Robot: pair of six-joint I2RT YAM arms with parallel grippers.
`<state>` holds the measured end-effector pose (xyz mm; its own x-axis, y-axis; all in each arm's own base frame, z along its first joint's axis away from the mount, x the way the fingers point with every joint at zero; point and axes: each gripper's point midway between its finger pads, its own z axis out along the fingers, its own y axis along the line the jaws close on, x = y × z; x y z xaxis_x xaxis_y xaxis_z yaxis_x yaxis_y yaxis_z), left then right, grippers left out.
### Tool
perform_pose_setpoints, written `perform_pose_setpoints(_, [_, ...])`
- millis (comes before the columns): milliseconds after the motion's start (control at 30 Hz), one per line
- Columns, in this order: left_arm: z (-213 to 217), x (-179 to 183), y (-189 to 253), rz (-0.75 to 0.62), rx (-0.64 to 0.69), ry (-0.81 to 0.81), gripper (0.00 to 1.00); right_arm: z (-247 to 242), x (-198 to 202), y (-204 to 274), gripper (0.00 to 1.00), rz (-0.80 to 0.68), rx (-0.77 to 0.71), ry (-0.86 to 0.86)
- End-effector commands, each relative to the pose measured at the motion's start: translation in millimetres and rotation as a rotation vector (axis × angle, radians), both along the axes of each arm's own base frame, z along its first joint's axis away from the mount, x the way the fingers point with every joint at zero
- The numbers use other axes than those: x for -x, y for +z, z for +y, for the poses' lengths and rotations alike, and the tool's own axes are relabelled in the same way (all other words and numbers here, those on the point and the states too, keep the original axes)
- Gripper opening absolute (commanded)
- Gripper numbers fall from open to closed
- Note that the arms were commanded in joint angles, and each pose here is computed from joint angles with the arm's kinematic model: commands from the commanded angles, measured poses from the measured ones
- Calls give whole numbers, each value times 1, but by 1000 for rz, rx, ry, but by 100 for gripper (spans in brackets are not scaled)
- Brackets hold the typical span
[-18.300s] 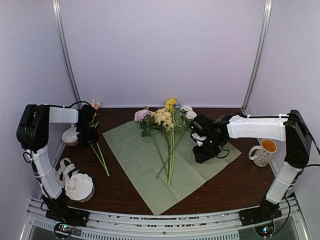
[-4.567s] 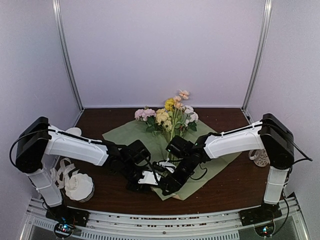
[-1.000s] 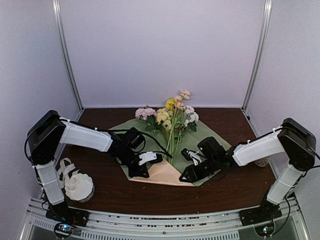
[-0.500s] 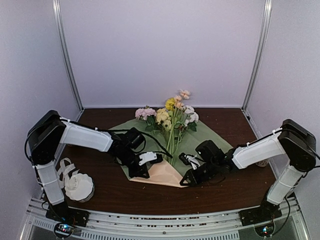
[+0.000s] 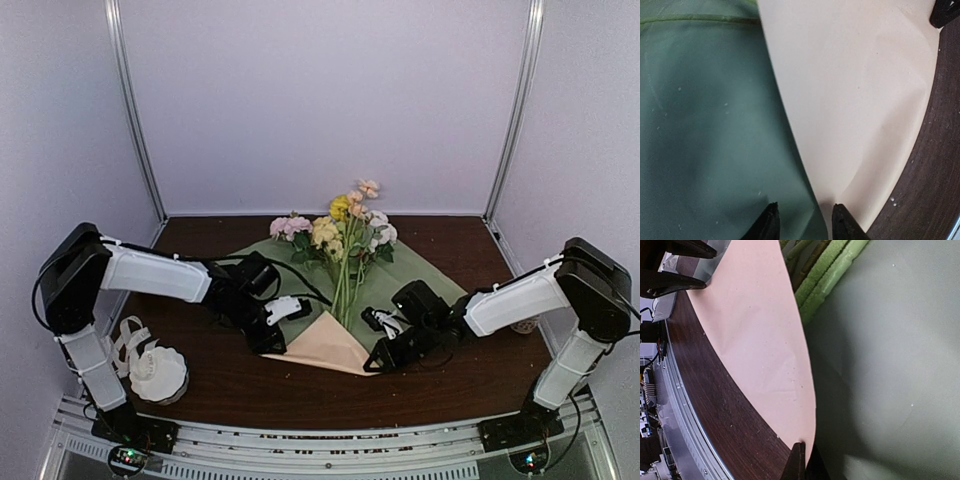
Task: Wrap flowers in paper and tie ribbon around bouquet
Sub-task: Fold the bottom corner of the flattened wrapping paper at the center of the board, then press the fold line of the 1/4-folded wrapping paper.
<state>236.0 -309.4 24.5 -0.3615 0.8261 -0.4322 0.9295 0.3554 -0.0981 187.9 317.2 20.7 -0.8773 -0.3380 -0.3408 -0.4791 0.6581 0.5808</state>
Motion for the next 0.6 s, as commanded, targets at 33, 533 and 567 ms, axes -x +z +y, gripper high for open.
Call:
perform_pose_setpoints(33, [23, -10, 51, -152, 83, 155, 40, -13, 2, -8, 0, 49, 61, -63])
perform_pose_setpoints(533, [-27, 12, 87, -77, 191, 112, 34, -8, -5, 3, 0, 70, 82, -88])
perform_pose_setpoints(567, [-25, 12, 76, -64, 137, 92, 34, -9, -5, 3, 0, 69, 81, -95])
